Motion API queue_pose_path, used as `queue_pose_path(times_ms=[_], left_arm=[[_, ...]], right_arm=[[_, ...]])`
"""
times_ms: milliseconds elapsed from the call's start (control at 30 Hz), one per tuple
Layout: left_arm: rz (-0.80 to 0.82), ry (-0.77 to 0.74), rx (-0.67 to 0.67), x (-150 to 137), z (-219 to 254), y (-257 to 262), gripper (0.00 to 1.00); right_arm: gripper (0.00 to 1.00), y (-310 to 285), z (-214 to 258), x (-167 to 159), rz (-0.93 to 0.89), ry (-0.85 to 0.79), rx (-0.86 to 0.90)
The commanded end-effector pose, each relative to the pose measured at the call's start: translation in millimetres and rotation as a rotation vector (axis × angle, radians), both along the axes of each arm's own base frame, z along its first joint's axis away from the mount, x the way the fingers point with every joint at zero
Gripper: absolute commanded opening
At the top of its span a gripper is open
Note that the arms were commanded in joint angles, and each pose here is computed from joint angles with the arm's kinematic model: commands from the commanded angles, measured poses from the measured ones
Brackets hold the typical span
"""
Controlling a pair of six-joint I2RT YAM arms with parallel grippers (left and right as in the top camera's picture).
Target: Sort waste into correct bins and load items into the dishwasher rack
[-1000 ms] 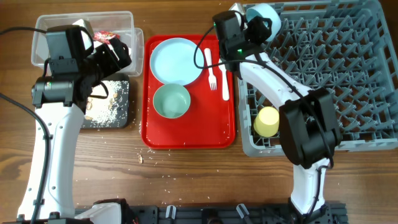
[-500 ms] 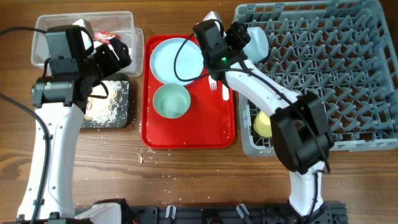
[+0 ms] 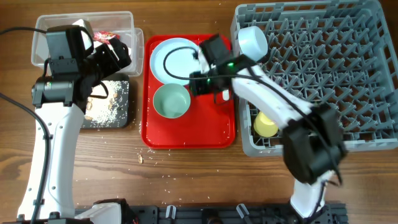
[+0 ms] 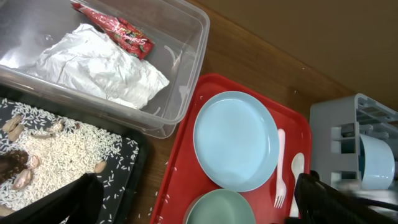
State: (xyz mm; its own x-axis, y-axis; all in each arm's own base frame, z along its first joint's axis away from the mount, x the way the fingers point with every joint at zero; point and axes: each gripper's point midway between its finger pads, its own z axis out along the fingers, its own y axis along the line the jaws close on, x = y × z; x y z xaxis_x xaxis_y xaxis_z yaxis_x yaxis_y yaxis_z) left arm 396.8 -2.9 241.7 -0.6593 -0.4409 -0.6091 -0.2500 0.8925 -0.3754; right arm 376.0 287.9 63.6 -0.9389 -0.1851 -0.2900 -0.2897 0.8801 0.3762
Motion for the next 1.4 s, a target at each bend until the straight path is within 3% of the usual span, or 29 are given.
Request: queue_pose_path(times_ms=[0,67,167,300,367,433,500,533,600,733,900,1000,1233,1367], left_arm=[[0.002,-0.021,0.016,1,8,3,1.0],[0.002,-0.021,0.016,1,8,3,1.0],[0.002,-0.021,0.016,1,8,3,1.0],[0.002,-0.021,0.016,1,8,3,1.0],[0.002,-0.021,0.016,1,8,3,1.0],[0.002,-0.021,0.016,1,8,3,1.0],[0.002,-0.021,0.016,1,7,3,1.0],[0.002,-0.021,0.016,1,8,3,1.0],[0.002,-0.021,0.016,1,8,3,1.0],[0.002,-0.021,0.016,1,8,3,1.0],[0.002,-0.021,0.016,1,8,3,1.0],[0.002,-0.021,0.016,1,8,3,1.0],[0.002,-0.021,0.016,1,8,3,1.0],[0.002,-0.021,0.016,1,8,3,1.0]], right_arm=[[0.46,17,-39,-25,-0.009,0.194,0.063],[0.45,17,-44,-26,-0.005,0.203,0.059],[0.04,16,-43,-25,-0.003,0.198,0.06],[0.05,-1,-9,-3,-0.057,0.111,0.033],[0.05,-38,43,22,-0.154,-0.03,-0.015],[0.04,-102,109,47,-0.371,-0.227,-0.094],[0.04,-200,196,54,-0.649,-0.56,-0.37],[0.04,-259,251,39,-0.754,-0.755,-0.708],[0.04,-291,272,32,-0.686,-0.788,-1.072],[0.08,-281,223,55,-0.458,-0.667,-1.239],[0.04,-273,110,59,-0.175,-0.381,-1.414],[0.04,-258,105,52,-0.161,-0.383,-1.402],[0.05,-218,59,23,-0.011,-0.228,-1.151],[0.33,-165,44,-7,0.155,-0.184,-1.044]])
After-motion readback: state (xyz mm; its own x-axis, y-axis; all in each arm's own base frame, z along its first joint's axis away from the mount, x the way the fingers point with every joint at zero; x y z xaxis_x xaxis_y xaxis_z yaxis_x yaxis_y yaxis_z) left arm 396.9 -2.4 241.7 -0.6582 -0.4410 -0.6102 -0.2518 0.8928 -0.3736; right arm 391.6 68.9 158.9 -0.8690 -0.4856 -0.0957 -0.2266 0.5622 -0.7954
